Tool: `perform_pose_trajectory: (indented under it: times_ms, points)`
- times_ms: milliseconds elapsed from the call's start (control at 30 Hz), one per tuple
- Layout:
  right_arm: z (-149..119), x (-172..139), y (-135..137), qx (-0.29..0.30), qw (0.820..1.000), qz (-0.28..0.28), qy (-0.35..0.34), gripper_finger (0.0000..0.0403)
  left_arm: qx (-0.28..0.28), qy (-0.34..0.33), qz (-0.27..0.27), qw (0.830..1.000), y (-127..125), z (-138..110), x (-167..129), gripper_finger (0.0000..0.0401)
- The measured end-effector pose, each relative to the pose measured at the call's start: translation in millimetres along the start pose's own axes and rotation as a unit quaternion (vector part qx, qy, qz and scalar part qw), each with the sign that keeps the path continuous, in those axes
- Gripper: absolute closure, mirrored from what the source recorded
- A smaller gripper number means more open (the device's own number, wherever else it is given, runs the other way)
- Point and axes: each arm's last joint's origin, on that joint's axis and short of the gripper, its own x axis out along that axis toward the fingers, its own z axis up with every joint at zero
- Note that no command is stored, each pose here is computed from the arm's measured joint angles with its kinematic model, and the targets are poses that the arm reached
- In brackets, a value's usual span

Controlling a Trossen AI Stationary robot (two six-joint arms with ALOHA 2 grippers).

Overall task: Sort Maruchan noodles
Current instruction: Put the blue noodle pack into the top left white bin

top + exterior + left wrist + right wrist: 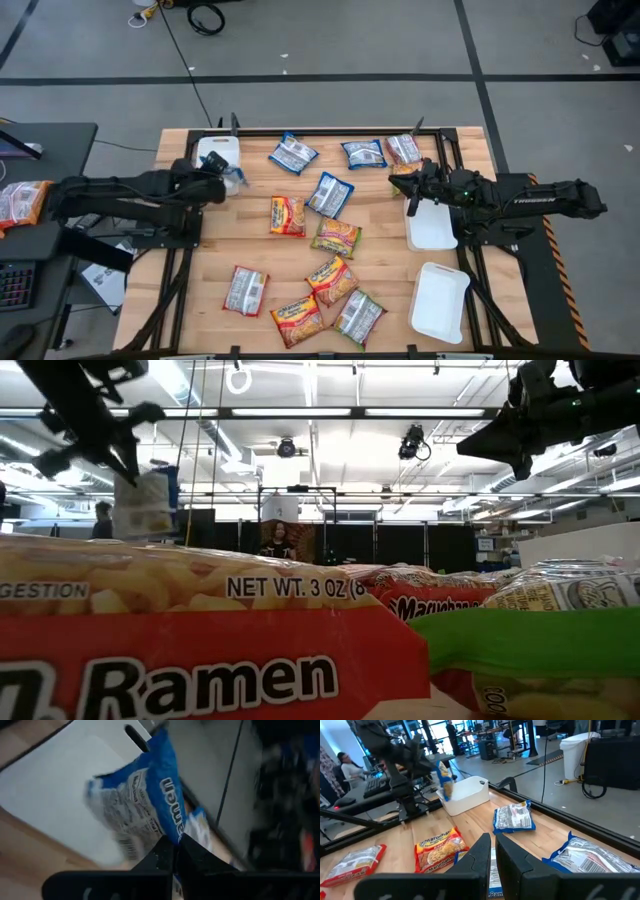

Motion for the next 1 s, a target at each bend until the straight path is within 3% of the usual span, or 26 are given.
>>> perform_pose_trajectory:
  times_ms: [233,400,567,800,933,1000]
  points:
    - [-1,1,0,0.005,1.0,-0.002,0.003,0.037,-0.08,-0.079,0.017,0.994,-2,8,25,0.0386]
    - [-2,1,0,0.006,1.0,-0.001,0.006,0.037,-0.1,-0.103,0.045,0.989,-1,18,32,0.0386]
    - [-2,2,0,0.006,1.0,0.0,0.007,0.037,-0.1,-0.084,0.081,0.988,1,21,35,0.0386]
    - [-2,2,0,0.006,1.0,0.0,0.007,0.037,-0.092,-0.007,0.15,0.984,7,19,35,0.0386]
    - [-2,2,0,0.006,1.0,0.002,0.008,0.037,-0.11,0.007,0.154,0.982,6,18,36,0.0386]
    - [-2,2,1,0.006,1.0,0.008,0.01,0.037,-0.137,0.014,0.131,0.982,1,17,38,0.0386]
